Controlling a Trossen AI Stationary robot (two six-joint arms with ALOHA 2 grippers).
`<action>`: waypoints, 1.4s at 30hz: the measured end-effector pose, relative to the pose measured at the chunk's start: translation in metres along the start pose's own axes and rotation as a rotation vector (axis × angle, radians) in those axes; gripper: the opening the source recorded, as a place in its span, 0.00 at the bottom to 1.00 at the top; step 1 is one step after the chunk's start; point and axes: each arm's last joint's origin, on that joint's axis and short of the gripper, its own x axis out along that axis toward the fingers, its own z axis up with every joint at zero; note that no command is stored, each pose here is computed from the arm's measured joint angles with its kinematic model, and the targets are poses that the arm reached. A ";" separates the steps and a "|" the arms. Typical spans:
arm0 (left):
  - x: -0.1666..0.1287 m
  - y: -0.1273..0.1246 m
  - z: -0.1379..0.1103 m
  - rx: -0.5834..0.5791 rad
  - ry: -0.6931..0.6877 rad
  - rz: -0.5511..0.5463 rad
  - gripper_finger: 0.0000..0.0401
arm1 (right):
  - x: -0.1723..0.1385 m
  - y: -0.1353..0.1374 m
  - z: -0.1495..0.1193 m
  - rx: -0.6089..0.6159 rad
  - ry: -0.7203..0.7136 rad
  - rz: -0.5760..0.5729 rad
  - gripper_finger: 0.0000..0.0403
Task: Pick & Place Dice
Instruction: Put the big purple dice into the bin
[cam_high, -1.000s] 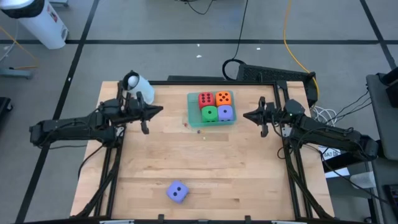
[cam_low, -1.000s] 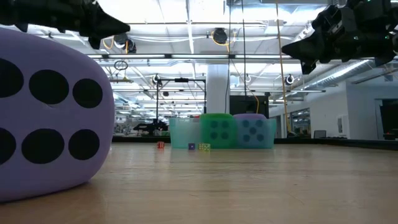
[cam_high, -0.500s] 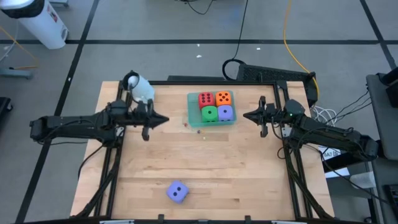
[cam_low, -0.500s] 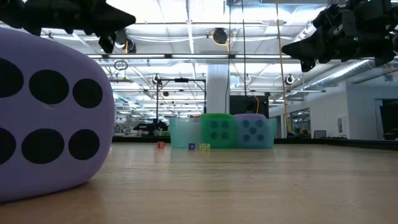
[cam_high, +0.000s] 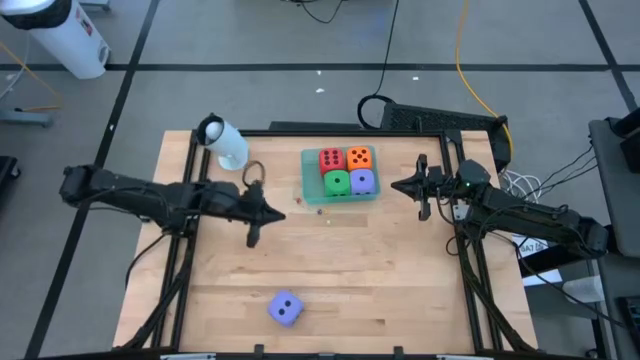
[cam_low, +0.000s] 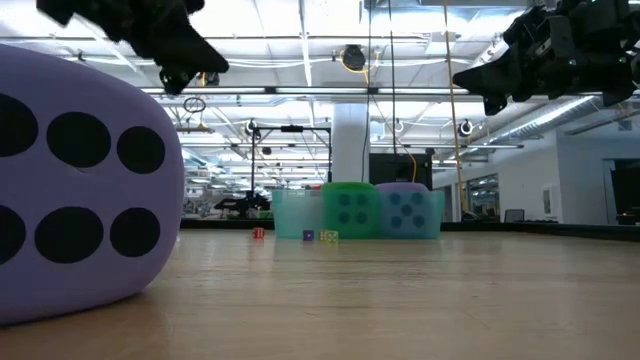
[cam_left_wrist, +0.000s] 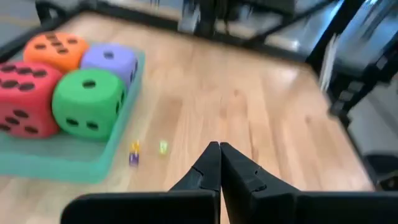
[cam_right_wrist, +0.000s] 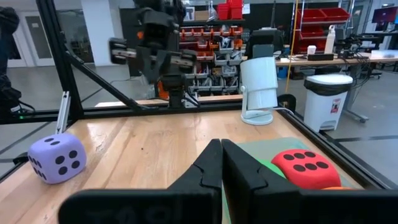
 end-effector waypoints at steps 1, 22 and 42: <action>0.002 -0.006 0.004 0.011 0.044 0.015 0.01 | 0.000 0.000 0.000 0.000 0.000 0.000 0.00; 0.080 -0.167 0.069 0.312 0.367 -0.067 0.35 | 0.000 0.000 0.001 -0.116 -0.011 0.002 0.00; 0.122 -0.218 0.020 0.283 0.874 -0.228 0.94 | 0.000 0.003 0.001 0.045 -0.005 0.084 0.00</action>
